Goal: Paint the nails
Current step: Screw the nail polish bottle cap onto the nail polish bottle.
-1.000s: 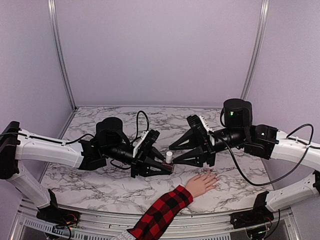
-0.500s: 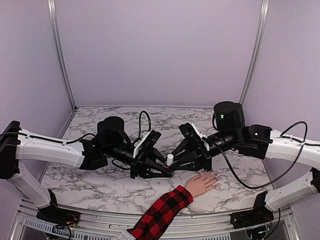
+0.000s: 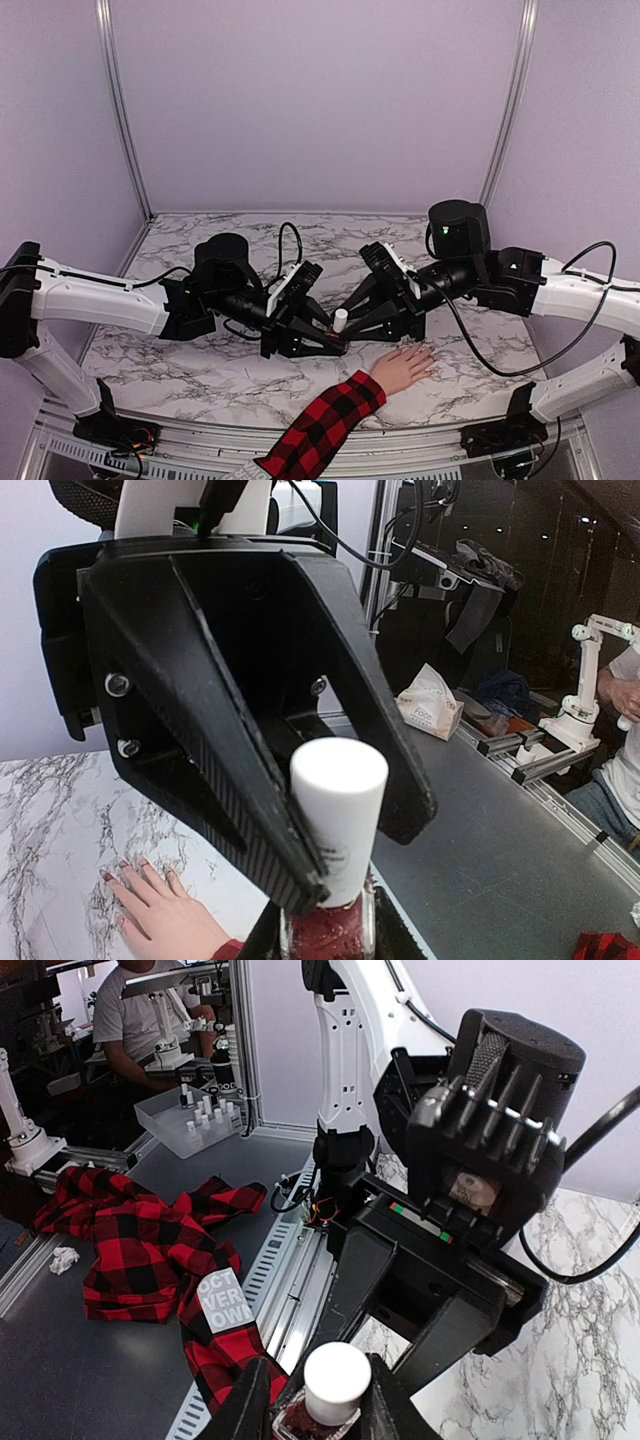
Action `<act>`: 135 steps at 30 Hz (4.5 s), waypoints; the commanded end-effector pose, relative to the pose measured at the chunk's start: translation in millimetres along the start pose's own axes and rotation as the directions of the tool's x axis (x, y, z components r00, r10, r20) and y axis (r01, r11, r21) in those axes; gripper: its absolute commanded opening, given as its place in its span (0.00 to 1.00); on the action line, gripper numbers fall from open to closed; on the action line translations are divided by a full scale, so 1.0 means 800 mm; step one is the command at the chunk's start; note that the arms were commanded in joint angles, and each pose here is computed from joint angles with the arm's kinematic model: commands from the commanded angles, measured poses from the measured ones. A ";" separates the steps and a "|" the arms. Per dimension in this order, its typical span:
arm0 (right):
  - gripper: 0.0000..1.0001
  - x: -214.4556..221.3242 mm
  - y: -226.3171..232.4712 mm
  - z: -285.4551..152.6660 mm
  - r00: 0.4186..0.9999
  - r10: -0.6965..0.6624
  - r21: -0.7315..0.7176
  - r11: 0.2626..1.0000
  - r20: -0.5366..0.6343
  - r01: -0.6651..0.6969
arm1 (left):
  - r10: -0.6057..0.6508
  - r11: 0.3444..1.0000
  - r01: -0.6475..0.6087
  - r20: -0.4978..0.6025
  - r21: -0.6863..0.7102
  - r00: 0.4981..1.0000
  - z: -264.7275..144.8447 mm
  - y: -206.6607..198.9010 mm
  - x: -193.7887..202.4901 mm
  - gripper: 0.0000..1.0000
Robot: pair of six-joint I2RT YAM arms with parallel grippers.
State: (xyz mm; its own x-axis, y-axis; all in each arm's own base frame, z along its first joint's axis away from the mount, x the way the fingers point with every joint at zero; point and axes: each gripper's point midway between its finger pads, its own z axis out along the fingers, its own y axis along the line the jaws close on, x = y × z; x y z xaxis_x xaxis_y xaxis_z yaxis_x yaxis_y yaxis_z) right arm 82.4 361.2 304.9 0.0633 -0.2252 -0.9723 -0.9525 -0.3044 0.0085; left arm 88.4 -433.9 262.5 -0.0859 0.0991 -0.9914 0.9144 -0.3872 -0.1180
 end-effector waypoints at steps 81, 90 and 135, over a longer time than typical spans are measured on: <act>0.46 -0.036 -0.007 -0.017 0.997 -0.047 0.027 0.999 0.065 0.045 | 0.066 0.998 -0.066 0.018 0.017 0.998 -0.014 -0.012 -0.030 0.00; 0.40 -0.038 0.003 -0.005 0.997 -0.044 -0.038 0.998 0.058 0.047 | 0.055 0.997 -0.055 0.008 0.056 0.998 -0.003 -0.017 -0.024 0.00; 0.02 0.037 -0.130 -0.004 0.974 0.227 0.467 0.859 0.018 -0.209 | 0.154 0.690 -0.039 0.093 -0.723 0.984 -0.104 0.120 -0.080 0.00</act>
State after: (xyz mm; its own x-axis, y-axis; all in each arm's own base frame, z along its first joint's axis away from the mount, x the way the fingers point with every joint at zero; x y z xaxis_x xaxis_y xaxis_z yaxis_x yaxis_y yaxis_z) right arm 160.7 380.8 314.4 -0.0218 -0.2138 -0.9766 -0.9980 0.0621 0.0087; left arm 169.4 -416.9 273.4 -0.0293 0.0919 -0.9953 0.9907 0.1349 -0.0167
